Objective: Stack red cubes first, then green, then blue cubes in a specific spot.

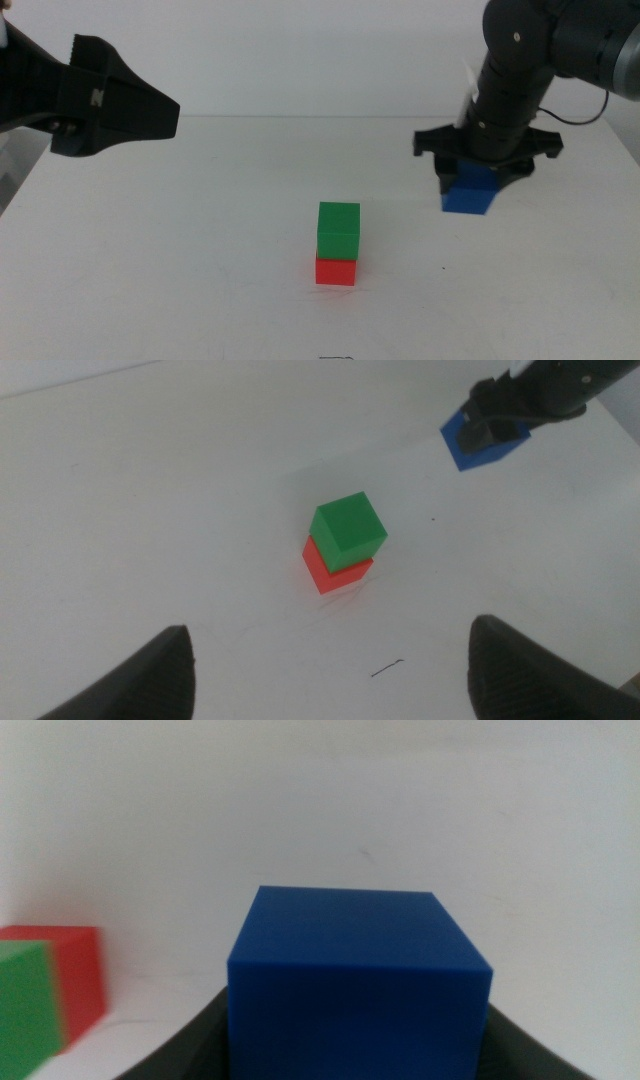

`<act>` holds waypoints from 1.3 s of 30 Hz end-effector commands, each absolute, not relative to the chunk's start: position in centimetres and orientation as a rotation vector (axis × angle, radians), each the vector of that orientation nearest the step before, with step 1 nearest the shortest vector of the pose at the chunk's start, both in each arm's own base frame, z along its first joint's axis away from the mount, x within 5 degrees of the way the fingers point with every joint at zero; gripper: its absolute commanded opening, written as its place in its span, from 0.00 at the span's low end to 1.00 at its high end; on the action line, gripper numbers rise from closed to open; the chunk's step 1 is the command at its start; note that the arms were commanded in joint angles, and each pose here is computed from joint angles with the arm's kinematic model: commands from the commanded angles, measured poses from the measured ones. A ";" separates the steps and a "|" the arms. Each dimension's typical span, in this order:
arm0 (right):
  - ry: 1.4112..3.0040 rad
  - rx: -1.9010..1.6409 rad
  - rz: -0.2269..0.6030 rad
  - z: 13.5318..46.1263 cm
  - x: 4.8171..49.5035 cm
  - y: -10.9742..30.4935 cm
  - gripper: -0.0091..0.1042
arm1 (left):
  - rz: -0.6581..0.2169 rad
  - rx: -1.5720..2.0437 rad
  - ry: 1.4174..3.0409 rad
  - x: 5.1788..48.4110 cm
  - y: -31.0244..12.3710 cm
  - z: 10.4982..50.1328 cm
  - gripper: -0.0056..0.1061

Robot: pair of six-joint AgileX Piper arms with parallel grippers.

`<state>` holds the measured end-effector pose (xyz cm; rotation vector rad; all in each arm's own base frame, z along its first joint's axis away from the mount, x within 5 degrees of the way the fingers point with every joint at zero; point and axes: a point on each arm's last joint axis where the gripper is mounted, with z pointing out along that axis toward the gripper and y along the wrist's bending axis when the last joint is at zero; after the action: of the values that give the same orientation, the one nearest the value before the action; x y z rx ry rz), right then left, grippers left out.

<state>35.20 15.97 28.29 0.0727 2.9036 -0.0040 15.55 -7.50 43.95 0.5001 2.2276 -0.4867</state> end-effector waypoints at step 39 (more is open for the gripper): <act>2.755 -0.092 0.205 33.5 31.9 28.2 0.08 | -0.518 0.479 2.140 15.4 -7.6 45.3 0.89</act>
<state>32.80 29.66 29.74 -0.0919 2.8007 0.1975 15.59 -7.51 43.93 0.5001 2.2289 -0.4867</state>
